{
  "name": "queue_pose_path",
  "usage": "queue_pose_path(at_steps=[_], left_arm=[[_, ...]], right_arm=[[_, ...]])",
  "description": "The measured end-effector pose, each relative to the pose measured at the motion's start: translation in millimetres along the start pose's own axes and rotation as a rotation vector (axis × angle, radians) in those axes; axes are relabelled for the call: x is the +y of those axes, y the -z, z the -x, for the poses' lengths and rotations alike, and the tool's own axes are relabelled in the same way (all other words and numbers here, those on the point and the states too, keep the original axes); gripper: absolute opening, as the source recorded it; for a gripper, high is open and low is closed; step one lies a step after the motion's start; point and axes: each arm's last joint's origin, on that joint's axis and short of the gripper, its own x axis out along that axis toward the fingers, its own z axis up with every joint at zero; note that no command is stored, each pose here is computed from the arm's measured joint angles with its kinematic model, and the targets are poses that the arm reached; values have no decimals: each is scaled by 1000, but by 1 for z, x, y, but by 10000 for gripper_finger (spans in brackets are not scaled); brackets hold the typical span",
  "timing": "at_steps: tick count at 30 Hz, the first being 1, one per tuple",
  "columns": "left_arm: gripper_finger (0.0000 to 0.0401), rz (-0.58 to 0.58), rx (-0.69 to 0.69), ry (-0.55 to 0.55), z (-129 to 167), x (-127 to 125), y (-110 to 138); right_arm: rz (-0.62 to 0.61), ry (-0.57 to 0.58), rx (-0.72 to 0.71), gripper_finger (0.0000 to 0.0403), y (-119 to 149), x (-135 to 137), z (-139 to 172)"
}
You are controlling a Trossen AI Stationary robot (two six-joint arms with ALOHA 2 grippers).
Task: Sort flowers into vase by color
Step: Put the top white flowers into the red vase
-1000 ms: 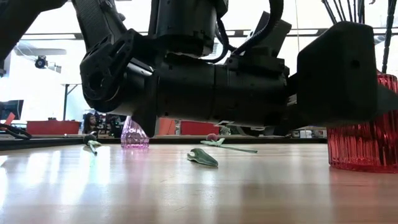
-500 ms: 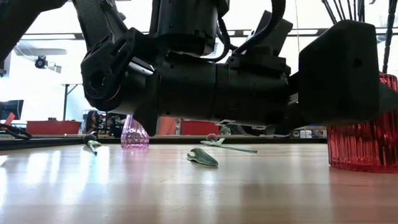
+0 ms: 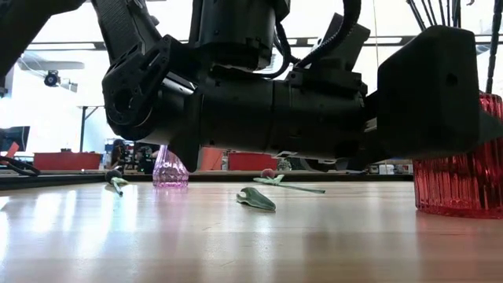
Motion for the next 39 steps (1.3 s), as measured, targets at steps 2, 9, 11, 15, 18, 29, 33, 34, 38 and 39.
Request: queue_pose_path(at_steps=[2, 9, 11, 15, 18, 29, 33, 34, 38, 39], left_arm=[[353, 0, 1, 0, 0, 0, 0], [351, -1, 1, 0, 0, 0, 0], [351, -1, 1, 0, 0, 0, 0], [351, 0, 1, 0, 0, 0, 0], [351, -2, 5, -1, 0, 0, 0], [351, -3, 5, -1, 0, 0, 0], [351, -3, 5, -1, 0, 0, 0], [351, -2, 5, -1, 0, 0, 0], [351, -3, 5, 0, 0, 0, 0], [351, -2, 5, 0, 0, 0, 0]], right_arm=[[14, -18, 3, 12, -1, 6, 0], [80, -89, -23, 12, -9, 31, 1], [102, -97, -37, 12, -12, 35, 2], [142, -88, -66, 12, -14, 38, 2], [153, -69, -88, 12, -14, 37, 2], [123, -58, -93, 12, -14, 39, -2], [138, -37, -92, 12, -9, 43, -8], [140, -31, -93, 12, -7, 44, -10], [138, -32, -86, 12, -7, 46, -12], [131, -33, -88, 12, -8, 47, -11]])
